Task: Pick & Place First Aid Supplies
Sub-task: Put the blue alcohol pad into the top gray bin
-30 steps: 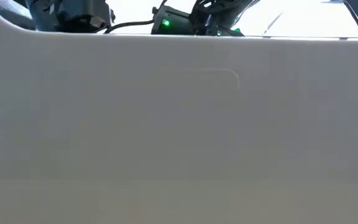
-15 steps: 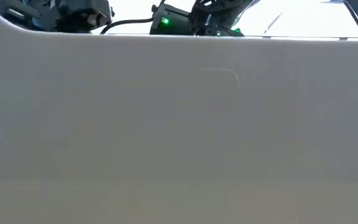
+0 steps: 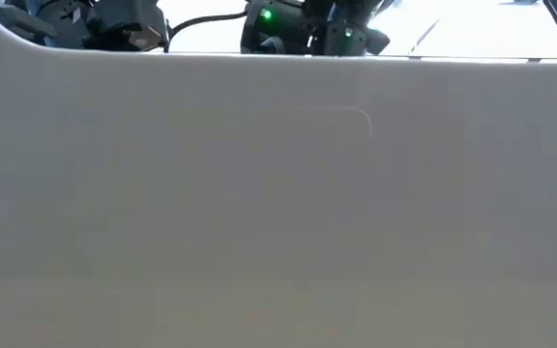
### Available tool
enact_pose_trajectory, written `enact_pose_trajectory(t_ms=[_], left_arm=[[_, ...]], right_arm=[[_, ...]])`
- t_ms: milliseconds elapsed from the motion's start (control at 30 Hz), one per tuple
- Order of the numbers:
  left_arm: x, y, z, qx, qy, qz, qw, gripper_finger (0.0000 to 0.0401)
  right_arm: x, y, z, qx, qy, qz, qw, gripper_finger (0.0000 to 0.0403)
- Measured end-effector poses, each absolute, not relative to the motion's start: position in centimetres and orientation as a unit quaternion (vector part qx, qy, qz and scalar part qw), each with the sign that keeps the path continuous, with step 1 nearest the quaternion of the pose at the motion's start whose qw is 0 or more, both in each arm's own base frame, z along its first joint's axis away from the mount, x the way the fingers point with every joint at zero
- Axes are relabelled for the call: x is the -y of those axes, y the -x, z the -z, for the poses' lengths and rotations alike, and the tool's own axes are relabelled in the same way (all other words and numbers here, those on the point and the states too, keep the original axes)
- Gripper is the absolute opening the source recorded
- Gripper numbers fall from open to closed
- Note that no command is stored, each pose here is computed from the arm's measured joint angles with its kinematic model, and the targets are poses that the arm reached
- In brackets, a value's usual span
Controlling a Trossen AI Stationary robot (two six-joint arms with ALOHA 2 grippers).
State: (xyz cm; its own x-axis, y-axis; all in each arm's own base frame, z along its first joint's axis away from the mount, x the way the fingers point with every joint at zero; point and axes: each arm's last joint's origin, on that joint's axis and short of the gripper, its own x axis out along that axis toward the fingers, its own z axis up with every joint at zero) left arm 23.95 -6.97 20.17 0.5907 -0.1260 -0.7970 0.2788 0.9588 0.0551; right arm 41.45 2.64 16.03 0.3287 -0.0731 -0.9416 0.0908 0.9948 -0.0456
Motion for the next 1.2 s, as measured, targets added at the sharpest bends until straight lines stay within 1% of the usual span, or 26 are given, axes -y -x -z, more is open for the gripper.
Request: enact_pose_trajectory(t_ms=[100,233,400,533,633,800,1000,1100,1200], left_arm=[[7.0,-23.9,-20.2,-0.439,-0.088,0.114,0.887,0.0001],[7.0,-23.9,-20.1,-0.44,-0.085,0.118,0.886,0.0001],[7.0,-23.9,-20.1,-0.441,-0.085,0.12,0.886,0.0001],[7.0,-23.9,-20.1,-0.44,-0.084,0.12,0.886,0.0001],[7.0,-24.0,-20.2,-0.437,-0.084,0.12,0.888,0.0001],[7.0,-24.0,-20.2,-0.436,-0.08,0.119,0.889,0.0001],[7.2,-23.8,-20.0,-0.438,-0.076,0.116,0.888,0.0001],[7.1,-23.1,-19.4,-0.446,-0.068,0.111,0.885,0.0001],[6.8,-22.4,-19.4,-0.427,-0.062,0.095,0.897,0.0001]], right_arm=[[-1.8,-41.2,-15.7,-0.593,-0.023,0.067,0.802,0.0017],[-1.1,-41.0,-15.3,-0.608,-0.048,0.065,0.79,0.0049],[-1.2,-41.0,-15.3,-0.608,-0.053,0.053,0.79,0.0088],[-1.2,-41.2,-15.0,-0.609,-0.057,0.046,0.79,0.01],[-1.3,-41.3,-14.6,-0.607,-0.05,0.052,0.791,0.0099],[-1.2,-41.5,-14.2,-0.607,-0.037,0.053,0.792,0.0083],[-1.4,-41.7,-13.6,-0.609,-0.037,0.028,0.792,0.0052],[-1.6,-41.8,-13.4,-0.611,-0.03,0.028,0.791,0.0034],[-1.7,-41.8,-13.3,-0.611,-0.03,0.027,0.79,0.0019]])
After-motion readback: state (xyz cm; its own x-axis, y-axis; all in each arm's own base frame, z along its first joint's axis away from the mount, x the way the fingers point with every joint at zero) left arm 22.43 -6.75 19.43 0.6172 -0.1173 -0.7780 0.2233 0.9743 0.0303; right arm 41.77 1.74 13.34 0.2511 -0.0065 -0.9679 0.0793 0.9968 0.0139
